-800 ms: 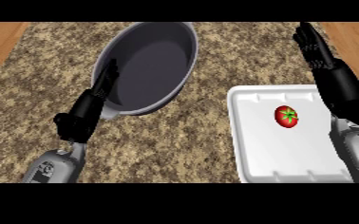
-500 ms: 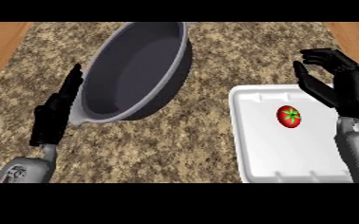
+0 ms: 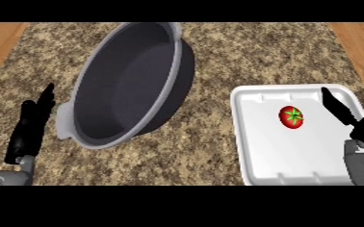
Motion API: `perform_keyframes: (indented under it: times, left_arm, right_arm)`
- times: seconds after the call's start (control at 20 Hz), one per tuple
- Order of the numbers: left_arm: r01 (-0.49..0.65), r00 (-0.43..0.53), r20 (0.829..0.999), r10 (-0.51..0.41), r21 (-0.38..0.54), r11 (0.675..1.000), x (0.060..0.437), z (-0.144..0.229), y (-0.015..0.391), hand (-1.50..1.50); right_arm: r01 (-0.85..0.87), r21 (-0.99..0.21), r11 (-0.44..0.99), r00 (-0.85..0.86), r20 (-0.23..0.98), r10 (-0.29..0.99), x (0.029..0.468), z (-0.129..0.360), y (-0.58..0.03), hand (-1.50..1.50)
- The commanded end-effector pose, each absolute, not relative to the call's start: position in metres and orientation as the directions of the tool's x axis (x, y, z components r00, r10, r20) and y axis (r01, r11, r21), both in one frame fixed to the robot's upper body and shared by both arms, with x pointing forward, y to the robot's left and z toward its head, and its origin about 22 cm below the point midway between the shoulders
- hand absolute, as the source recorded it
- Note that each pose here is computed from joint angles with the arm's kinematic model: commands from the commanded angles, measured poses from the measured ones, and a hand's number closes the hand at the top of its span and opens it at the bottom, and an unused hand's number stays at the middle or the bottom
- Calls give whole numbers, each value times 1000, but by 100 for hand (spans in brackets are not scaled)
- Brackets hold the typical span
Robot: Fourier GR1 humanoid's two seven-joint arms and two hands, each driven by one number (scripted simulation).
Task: Pick the tomato from the tray and place it in the pot
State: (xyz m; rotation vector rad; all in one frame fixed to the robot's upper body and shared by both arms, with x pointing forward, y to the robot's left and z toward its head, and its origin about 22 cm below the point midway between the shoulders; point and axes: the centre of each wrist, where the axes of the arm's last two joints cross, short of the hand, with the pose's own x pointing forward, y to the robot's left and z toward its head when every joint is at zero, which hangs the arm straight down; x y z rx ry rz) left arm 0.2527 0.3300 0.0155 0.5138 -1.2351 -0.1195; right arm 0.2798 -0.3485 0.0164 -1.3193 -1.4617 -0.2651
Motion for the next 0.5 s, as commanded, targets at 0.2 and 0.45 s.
perform_keyframes:
  times: [0.2,0.45]
  left_arm:
    - [-198,407,848,-340,446,873,258,16,329,0]
    - [-189,418,836,-355,462,866,258,18,333,0]
  right_arm:
    - [701,-669,247,488,703,518,275,-26,-316,-150]
    - [554,-794,252,660,603,448,290,-12,-317,-150]
